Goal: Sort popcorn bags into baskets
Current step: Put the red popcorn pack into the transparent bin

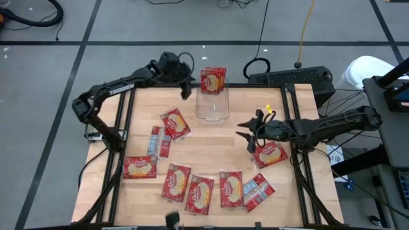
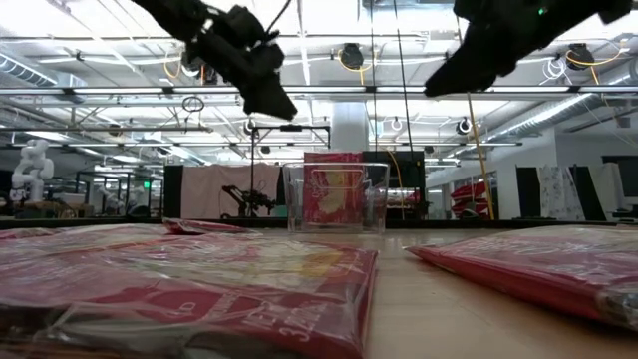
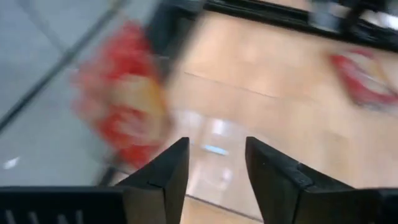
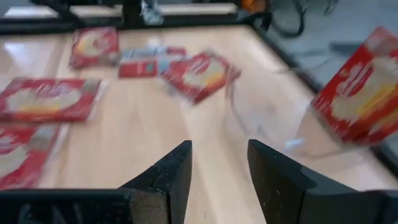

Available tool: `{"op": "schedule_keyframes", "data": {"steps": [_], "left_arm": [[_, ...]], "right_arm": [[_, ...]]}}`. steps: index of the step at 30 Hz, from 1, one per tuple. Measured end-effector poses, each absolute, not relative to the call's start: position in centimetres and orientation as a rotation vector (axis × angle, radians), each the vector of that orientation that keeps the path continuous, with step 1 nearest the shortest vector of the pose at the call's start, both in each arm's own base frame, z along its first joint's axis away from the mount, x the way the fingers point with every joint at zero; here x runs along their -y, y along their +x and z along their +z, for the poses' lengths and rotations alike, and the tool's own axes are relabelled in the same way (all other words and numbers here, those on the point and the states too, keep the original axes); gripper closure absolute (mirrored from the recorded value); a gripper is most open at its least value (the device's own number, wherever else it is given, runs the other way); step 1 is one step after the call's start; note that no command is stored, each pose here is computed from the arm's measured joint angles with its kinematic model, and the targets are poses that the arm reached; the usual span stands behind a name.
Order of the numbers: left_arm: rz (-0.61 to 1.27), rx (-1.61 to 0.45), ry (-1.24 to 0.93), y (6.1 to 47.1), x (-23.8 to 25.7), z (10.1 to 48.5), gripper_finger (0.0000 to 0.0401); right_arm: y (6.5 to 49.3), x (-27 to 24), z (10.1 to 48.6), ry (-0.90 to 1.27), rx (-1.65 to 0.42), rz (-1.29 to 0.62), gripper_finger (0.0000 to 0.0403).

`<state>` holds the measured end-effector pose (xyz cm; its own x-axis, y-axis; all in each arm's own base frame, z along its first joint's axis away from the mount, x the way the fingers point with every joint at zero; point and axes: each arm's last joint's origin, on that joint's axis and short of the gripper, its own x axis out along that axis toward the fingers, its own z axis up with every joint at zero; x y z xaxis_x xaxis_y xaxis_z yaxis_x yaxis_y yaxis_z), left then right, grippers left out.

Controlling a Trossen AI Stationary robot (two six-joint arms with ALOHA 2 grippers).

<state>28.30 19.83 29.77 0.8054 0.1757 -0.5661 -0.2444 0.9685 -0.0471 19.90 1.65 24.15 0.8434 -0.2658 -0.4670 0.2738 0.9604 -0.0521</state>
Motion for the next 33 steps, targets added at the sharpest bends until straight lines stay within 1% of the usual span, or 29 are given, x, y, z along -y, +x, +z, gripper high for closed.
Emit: {"op": "schedule_keyframes", "data": {"steps": [2,5,11,14,19,24,27,33], "left_arm": [[0.165,-0.585,-0.098,28.3,-17.3,29.8,0.0252],[0.107,-0.521,-0.061,28.3,-13.5,29.3,0.0262],[0.102,-0.380,-0.010,28.0,-7.1,27.6,0.0263],[0.106,-0.344,0.002,28.1,-4.6,27.1,0.0261],[0.109,-0.333,0.034,28.4,-1.5,26.7,0.0261],[0.103,-0.333,0.027,28.4,0.6,26.6,0.0260],[0.078,-0.326,0.026,28.3,1.6,26.7,0.0261],[0.126,-0.350,0.028,28.1,2.8,25.9,0.0260]], "right_arm": [[19.7,-2.2,24.3,0.029,-0.563,-0.274,0.0252],[19.6,-2.8,24.2,0.072,-0.661,-0.251,0.0252],[19.3,-2.8,22.2,0.207,-0.953,-0.222,0.0252],[19.6,-2.5,20.8,0.261,-1.096,-0.193,0.0252],[20.5,-1.5,18.7,0.309,-1.267,-0.090,0.0252],[21.4,-0.1,16.9,0.231,-1.350,0.020,0.0250],[22.0,0.4,16.3,0.192,-1.374,0.058,0.0235],[22.3,0.7,15.1,0.141,-1.429,0.102,0.0180]]}}
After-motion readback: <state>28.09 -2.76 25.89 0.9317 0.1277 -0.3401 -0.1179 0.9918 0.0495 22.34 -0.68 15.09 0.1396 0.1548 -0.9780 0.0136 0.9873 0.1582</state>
